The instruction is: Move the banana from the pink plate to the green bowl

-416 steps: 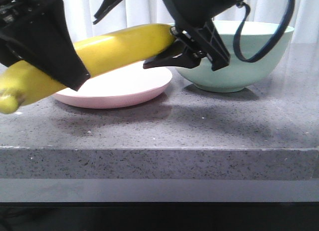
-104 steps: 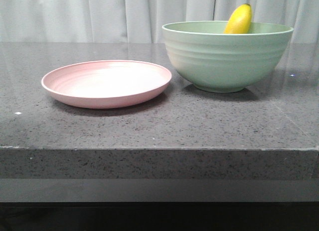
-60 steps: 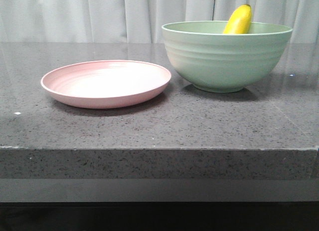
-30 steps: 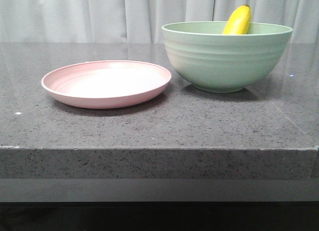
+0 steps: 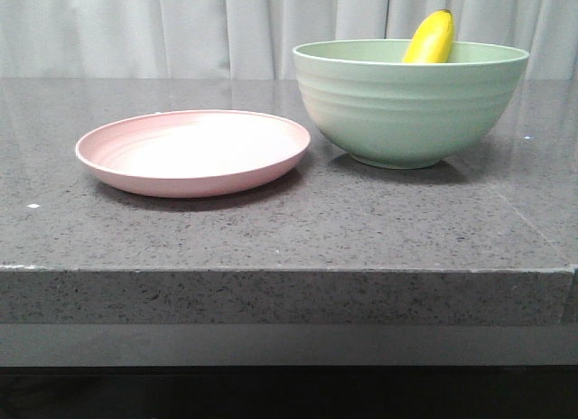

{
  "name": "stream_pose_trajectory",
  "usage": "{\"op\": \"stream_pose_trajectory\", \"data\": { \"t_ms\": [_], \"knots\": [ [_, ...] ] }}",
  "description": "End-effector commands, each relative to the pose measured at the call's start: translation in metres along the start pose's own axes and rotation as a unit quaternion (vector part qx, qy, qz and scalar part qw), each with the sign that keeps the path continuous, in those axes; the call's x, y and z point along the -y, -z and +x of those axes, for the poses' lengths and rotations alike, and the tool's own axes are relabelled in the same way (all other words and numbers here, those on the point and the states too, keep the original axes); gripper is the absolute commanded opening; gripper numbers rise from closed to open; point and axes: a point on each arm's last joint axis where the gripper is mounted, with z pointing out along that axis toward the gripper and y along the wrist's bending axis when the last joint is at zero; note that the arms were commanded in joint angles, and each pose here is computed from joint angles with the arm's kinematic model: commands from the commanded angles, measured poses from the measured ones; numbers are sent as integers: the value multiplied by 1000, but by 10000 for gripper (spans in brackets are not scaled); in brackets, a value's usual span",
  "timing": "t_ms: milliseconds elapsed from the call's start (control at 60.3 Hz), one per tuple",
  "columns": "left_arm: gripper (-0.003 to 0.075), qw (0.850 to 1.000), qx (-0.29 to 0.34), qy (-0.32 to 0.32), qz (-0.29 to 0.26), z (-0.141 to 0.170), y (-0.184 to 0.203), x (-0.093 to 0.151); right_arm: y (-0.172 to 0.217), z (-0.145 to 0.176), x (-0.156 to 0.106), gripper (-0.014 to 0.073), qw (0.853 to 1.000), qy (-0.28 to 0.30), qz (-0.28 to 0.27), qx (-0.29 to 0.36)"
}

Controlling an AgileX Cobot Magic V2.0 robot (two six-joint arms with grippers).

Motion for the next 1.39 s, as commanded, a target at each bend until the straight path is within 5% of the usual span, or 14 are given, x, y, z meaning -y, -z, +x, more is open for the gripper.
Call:
{"op": "stream_pose_trajectory", "data": {
  "t_ms": [0, 862, 1376],
  "knots": [
    [-20, 998, 64, 3, 1, -8, 9, 0, 9, -6, 2, -59, 999, -2, 22, 49],
    [-20, 997, 77, -14, -3, 1, 16, -1, 15, -4, 1, -59, 998, 1, 21, 63],
    [-20, 992, 77, 21, -101, 95, 4, -14, 15, -4, 0, -59, 998, 1, 18, 60]
  ]
}}
